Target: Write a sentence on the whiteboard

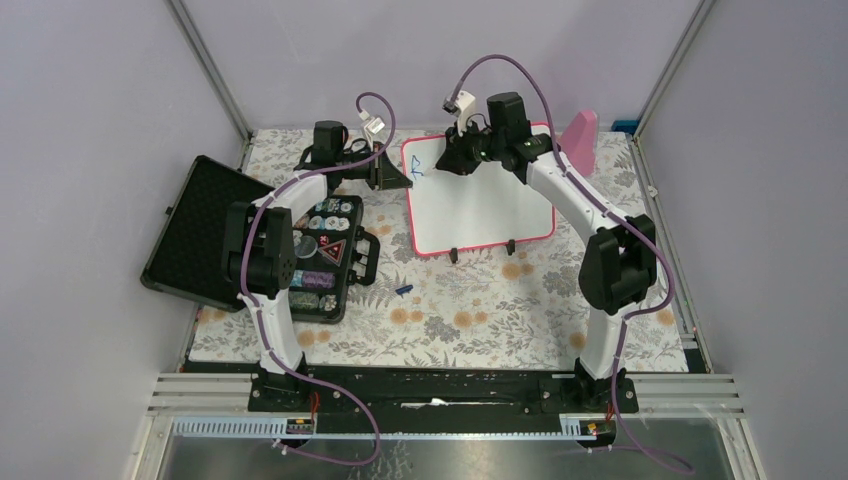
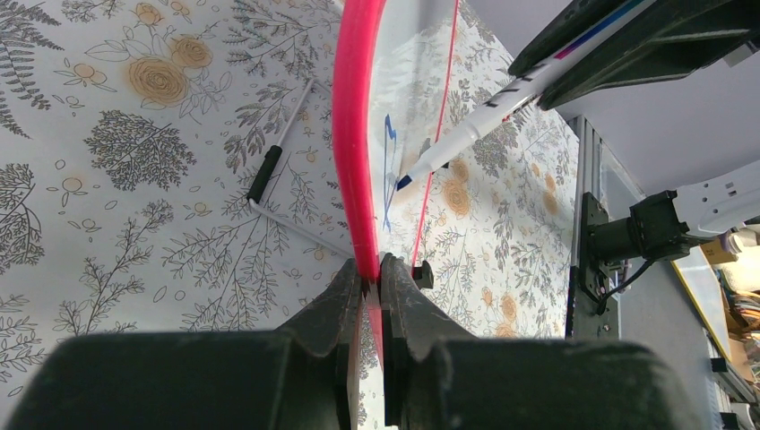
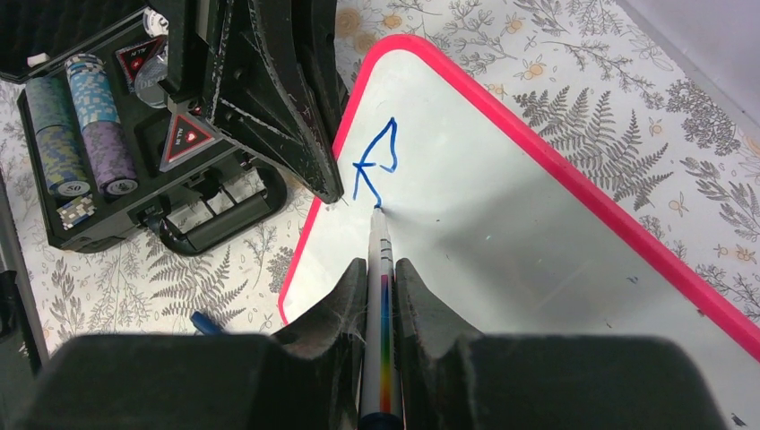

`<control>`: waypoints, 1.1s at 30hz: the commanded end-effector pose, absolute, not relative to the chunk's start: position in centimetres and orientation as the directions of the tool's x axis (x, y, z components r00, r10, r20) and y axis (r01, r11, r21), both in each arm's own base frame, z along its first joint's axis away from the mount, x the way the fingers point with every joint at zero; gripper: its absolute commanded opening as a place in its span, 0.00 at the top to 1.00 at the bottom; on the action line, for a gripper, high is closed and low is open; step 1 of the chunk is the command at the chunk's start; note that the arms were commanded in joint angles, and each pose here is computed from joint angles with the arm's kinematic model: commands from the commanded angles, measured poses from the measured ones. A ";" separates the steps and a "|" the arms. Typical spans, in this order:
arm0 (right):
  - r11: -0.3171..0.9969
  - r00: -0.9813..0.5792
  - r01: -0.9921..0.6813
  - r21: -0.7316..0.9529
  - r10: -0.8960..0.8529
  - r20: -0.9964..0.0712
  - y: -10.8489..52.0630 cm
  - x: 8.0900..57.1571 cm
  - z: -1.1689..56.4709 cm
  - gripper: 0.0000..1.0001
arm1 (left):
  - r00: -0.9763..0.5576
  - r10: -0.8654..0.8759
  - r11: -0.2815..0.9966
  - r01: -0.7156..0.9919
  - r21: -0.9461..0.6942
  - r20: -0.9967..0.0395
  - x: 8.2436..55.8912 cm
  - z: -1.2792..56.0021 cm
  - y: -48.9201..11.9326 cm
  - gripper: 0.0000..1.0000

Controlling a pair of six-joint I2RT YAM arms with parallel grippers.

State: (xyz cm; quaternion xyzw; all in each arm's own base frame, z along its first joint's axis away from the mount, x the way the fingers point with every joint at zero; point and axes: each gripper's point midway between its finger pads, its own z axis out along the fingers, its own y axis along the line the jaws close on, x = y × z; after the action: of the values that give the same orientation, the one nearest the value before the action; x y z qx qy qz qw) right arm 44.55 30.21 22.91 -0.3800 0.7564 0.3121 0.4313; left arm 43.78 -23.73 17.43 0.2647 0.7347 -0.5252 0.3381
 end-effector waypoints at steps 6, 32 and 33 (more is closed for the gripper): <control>0.521 -0.310 -0.846 0.113 -0.307 -0.900 30.7 44.7 23.4 1.00 | -0.598 0.064 0.256 0.784 -0.566 -0.799 43.2 17.7 -25.3 1.00; 0.476 -0.321 -0.858 0.192 -0.207 -0.924 28.9 43.0 28.7 1.00 | -0.584 0.066 0.258 0.793 -0.551 -0.809 43.2 18.0 -25.2 1.00; 0.476 -0.319 -0.859 0.191 -0.204 -0.926 28.6 43.0 28.9 1.00 | -0.584 0.066 0.258 0.793 -0.552 -0.809 43.2 18.0 -25.2 1.00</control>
State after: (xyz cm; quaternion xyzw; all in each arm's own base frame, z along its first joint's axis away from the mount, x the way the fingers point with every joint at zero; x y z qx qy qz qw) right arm 43.55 30.63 22.93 -0.3726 0.7588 0.3425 0.4100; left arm 43.70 -23.76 17.49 0.2650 0.7337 -0.5274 0.3367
